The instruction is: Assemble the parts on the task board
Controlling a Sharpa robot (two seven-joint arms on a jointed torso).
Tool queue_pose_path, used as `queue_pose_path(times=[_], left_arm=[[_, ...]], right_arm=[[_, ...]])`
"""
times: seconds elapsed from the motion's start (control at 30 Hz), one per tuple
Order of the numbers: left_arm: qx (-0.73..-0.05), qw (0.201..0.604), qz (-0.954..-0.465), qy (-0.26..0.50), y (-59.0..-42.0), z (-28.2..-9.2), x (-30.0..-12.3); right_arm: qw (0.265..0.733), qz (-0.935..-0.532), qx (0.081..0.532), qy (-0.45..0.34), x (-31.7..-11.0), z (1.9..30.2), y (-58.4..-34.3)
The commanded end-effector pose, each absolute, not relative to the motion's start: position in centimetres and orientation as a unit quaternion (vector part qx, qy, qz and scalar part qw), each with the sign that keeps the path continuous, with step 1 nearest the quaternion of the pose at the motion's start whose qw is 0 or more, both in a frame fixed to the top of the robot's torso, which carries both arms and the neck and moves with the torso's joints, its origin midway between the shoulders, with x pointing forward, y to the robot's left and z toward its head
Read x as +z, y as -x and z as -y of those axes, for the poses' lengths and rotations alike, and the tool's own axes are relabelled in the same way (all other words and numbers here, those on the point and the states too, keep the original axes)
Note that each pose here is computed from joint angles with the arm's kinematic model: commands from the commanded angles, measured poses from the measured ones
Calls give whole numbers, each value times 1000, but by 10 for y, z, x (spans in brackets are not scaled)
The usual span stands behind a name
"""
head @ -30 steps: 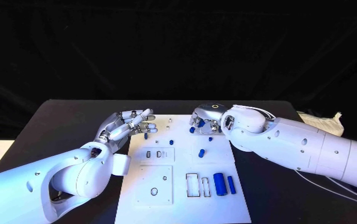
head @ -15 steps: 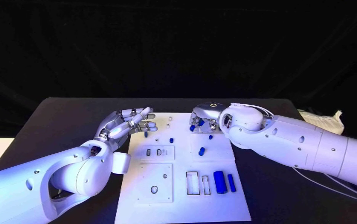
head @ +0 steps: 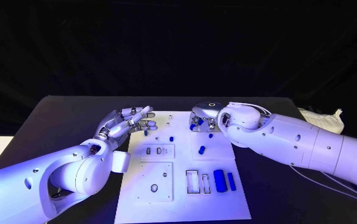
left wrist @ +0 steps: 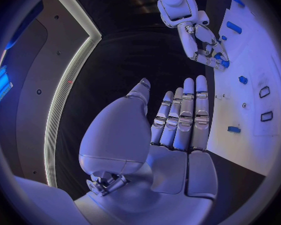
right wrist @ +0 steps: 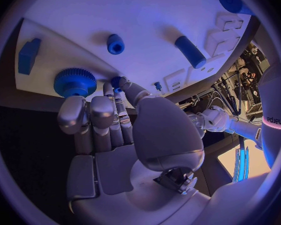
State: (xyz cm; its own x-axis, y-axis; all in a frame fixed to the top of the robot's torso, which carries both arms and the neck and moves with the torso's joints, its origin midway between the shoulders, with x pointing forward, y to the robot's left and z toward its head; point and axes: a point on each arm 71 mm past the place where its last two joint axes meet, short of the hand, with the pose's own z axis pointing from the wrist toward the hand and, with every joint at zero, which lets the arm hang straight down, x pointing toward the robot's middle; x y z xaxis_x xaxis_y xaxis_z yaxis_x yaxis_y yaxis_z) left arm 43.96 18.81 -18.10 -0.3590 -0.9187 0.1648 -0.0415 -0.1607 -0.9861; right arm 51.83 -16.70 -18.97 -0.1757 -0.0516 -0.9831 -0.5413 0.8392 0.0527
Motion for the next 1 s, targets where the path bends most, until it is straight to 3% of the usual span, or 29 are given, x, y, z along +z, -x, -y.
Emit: queue_pose_path(times=[0.03,0.27,0.63,1.0], left_arm=[[-627,344,-543,439,-439,-186,-179],[-627,343,-544,439,-439,-186,-180],[-627,341,-545,441,-439,-186,-180],[-629,336,-545,441,-437,-184,-179]], right_arm=[[603,-745,191,211,-192,166,-518],[608,-740,194,212,-191,165,-518],[687,-671,221,169,-172,156,-517],[716,-643,225,152,-167,139,-527]])
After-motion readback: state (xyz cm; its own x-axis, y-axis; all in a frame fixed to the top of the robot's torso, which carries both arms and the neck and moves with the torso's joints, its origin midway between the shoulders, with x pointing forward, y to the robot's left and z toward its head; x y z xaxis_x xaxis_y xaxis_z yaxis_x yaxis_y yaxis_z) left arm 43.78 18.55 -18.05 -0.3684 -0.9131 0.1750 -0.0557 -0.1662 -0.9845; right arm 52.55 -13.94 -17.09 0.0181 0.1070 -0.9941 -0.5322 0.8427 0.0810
